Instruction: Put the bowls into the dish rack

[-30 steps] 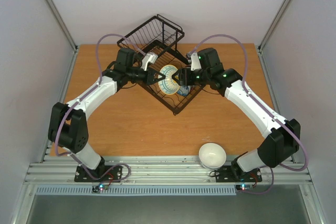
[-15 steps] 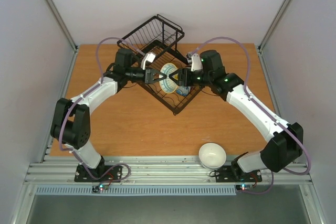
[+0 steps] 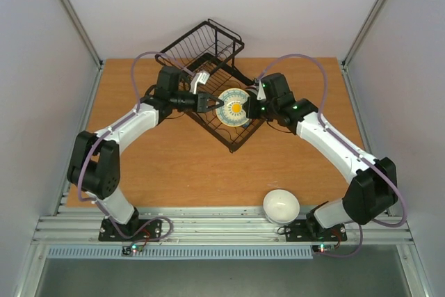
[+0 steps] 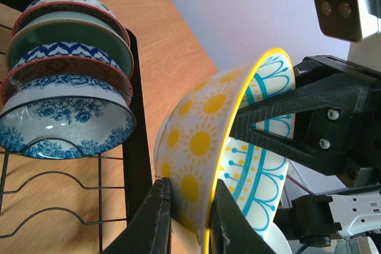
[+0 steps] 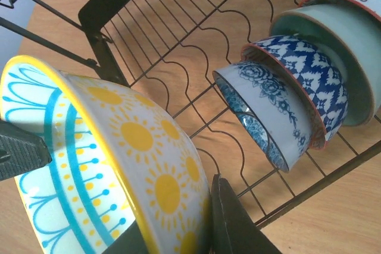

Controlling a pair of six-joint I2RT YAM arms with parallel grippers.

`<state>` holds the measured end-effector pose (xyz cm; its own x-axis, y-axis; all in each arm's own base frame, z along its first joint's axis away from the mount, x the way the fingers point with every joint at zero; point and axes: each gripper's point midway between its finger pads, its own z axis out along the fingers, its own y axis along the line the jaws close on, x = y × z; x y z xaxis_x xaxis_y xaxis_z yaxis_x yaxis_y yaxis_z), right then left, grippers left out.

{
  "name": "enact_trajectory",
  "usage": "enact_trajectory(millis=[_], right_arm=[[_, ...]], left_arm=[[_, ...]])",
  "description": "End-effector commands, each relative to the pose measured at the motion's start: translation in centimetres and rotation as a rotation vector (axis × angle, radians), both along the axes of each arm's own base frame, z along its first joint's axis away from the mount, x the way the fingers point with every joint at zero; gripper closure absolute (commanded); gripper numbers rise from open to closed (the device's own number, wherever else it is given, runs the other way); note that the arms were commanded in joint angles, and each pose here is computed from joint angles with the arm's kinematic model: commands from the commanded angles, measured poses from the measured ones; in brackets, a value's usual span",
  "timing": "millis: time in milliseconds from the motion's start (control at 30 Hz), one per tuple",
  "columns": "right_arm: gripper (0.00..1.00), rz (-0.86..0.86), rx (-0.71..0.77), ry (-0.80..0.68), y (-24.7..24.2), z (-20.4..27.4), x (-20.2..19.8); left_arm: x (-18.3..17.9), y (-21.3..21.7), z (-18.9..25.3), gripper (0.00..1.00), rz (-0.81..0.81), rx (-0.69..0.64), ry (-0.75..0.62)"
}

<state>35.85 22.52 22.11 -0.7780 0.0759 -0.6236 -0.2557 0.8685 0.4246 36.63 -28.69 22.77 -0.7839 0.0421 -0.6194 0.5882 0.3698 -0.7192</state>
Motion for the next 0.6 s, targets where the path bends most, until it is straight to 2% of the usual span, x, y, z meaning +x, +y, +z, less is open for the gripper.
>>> enact_trajectory(millis=[0, 133, 167, 233, 267, 333, 433, 567], right_arm=[[0.99, 0.241, 0.182, -0.078, 3.1, 6.5, -3.5], [0.98, 0.265, 0.190, -0.080, 3.4, 7.0, -3.7], [0.92, 0.270, 0.192, -0.081, 3.4, 7.0, -3.8], [0.60, 0.284, 0.199, -0.082, 3.5, 7.1, -4.1], [0.50, 0.287, 0.204, -0.084, 3.6, 7.2, -4.2], [0.39, 0.278, 0.206, -0.088, 3.4, 7.2, -4.4], [0.31, 0.272, 0.217, -0.092, 3.2, 7.2, -4.7], [0.30, 0.289, 0.266, -0.095, 3.6, 7.5, -5.1]], left_arm=[[-0.4, 1.4, 5.1, 0.99, -0.104, -0.127, -0.168], [-0.5, 1.4, 5.2, 1.00, -0.106, -0.128, -0.173], [-0.5, 1.4, 5.2, 0.99, -0.107, -0.128, -0.173], [-0.6, 1.4, 5.2, 0.99, -0.113, -0.132, -0.172], [-0.8, 1.4, 5.3, 1.00, -0.120, -0.137, -0.174], [-1.0, 1.3, 5.6, 1.00, -0.133, -0.147, -0.186], [-1.3, 1.3, 6.0, 1.00, -0.148, -0.168, -0.194], [-1.8, 1.2, 6.5, 1.00, -0.179, -0.205, -0.196]])
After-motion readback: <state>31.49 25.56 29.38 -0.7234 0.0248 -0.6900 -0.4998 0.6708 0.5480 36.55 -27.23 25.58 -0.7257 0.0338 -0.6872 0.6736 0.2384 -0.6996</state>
